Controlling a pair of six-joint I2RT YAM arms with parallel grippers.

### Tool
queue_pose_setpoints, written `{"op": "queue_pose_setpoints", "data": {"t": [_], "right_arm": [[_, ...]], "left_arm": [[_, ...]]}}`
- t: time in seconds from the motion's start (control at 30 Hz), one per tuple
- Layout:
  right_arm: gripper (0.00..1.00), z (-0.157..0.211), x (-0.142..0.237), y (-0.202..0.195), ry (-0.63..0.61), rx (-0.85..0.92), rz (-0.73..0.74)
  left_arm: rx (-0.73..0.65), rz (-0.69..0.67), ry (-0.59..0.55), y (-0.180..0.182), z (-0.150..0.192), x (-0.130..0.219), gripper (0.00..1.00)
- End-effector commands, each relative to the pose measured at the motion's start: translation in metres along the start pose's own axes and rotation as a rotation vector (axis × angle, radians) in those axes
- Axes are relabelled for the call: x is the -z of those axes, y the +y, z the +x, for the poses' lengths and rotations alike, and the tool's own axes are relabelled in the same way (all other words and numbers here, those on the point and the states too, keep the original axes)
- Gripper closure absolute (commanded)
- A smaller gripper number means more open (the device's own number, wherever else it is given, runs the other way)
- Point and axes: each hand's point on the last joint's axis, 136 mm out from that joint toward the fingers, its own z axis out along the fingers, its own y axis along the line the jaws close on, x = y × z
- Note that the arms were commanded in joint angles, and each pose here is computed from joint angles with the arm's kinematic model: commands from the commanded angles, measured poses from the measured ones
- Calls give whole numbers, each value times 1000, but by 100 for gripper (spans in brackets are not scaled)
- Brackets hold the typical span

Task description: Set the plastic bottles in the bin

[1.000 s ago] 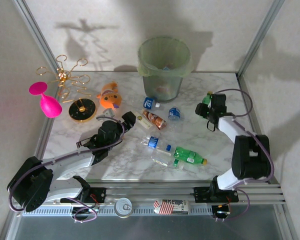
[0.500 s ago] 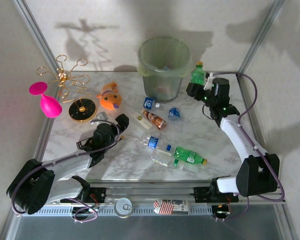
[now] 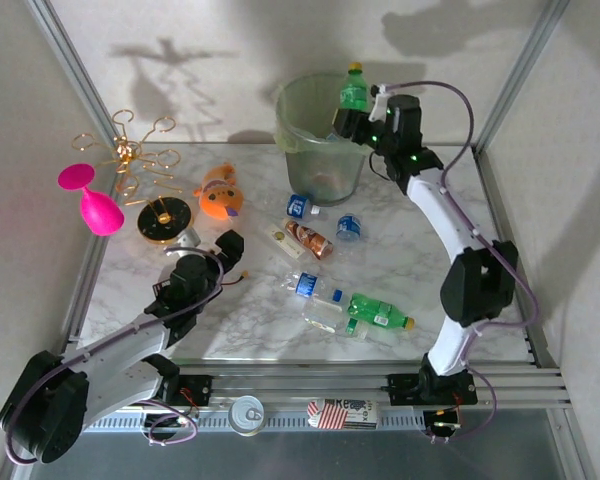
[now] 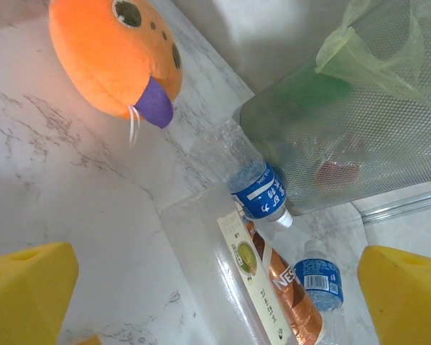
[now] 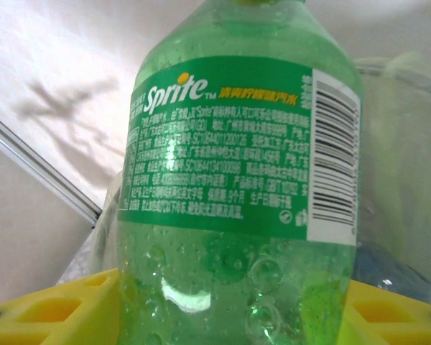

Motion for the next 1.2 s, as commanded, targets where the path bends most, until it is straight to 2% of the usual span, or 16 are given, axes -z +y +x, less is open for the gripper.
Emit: {"op": "queue_pose_setpoints", "data": {"t": [0.0, 0.33, 0.47, 0.53, 0.6, 0.87, 1.17], "right_arm": [[52, -10, -16, 13, 7, 8, -30], [50, -9, -69, 0, 52, 3, -5], [38, -11, -76, -2, 53, 6, 3], [27, -15, -76, 0, 41, 10, 0], [17, -20, -74, 2, 28, 14, -1], [1, -43, -54, 13, -26, 67, 27], [1, -59, 6, 37, -88, 163, 48]], "left_arm": [[-11, -35, -9, 12, -2, 5, 0], [-3, -29, -26, 12, -8, 12, 0], [-2, -30, -29, 12, -9, 14, 0], [3, -28, -31, 12, -9, 15, 0], [5, -31, -30, 14, -9, 16, 0], [14, -20, -33, 12, -10, 17, 0], [45, 23, -28, 1, -10, 14, 0]]}}
